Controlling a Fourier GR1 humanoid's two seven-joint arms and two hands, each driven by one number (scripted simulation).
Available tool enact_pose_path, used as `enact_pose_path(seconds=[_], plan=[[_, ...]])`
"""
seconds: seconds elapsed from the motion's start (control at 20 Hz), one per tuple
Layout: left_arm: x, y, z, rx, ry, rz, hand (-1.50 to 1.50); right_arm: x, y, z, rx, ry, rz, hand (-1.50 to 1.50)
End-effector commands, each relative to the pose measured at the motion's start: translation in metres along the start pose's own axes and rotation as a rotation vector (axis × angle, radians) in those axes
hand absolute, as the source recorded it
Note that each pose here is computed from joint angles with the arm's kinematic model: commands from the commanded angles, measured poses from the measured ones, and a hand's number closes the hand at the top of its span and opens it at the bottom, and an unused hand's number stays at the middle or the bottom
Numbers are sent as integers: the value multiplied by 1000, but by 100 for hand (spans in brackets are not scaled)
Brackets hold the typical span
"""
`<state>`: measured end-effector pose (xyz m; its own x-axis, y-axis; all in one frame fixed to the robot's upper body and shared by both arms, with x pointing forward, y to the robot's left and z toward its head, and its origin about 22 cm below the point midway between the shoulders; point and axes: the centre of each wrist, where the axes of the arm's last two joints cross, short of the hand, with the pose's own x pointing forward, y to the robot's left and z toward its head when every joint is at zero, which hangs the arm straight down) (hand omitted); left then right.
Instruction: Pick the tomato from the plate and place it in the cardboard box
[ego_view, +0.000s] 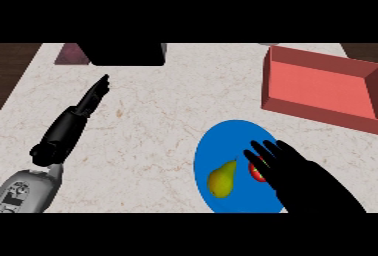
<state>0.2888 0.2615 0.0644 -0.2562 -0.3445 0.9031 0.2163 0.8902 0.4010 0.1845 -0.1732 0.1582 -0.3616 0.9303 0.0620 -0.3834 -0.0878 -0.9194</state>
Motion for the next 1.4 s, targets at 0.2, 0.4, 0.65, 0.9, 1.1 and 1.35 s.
enact_pose_path(seconds=[0.2, 0.4, 0.65, 0.9, 1.1, 1.35], plan=[[1, 14, 1, 13, -2, -1, 0, 20, 21, -13, -13, 77, 59, -150], [-5, 13, 12, 0, 8, 7, 0, 12, 39, -50, -21, 97, 55, -150], [2, 9, 13, 0, 0, -7, 0, 18, 46, -33, 8, 104, 81, -150], [-18, -5, 5, 5, 6, 11, 0, 14, 57, -47, 5, 136, 103, -150], [-4, -6, 3, -1, 2, -8, 0, -19, 37, -67, 10, 143, 98, -150], [6, 5, 2, 8, 11, 16, 0, -9, 80, -70, 53, 101, 72, -150]])
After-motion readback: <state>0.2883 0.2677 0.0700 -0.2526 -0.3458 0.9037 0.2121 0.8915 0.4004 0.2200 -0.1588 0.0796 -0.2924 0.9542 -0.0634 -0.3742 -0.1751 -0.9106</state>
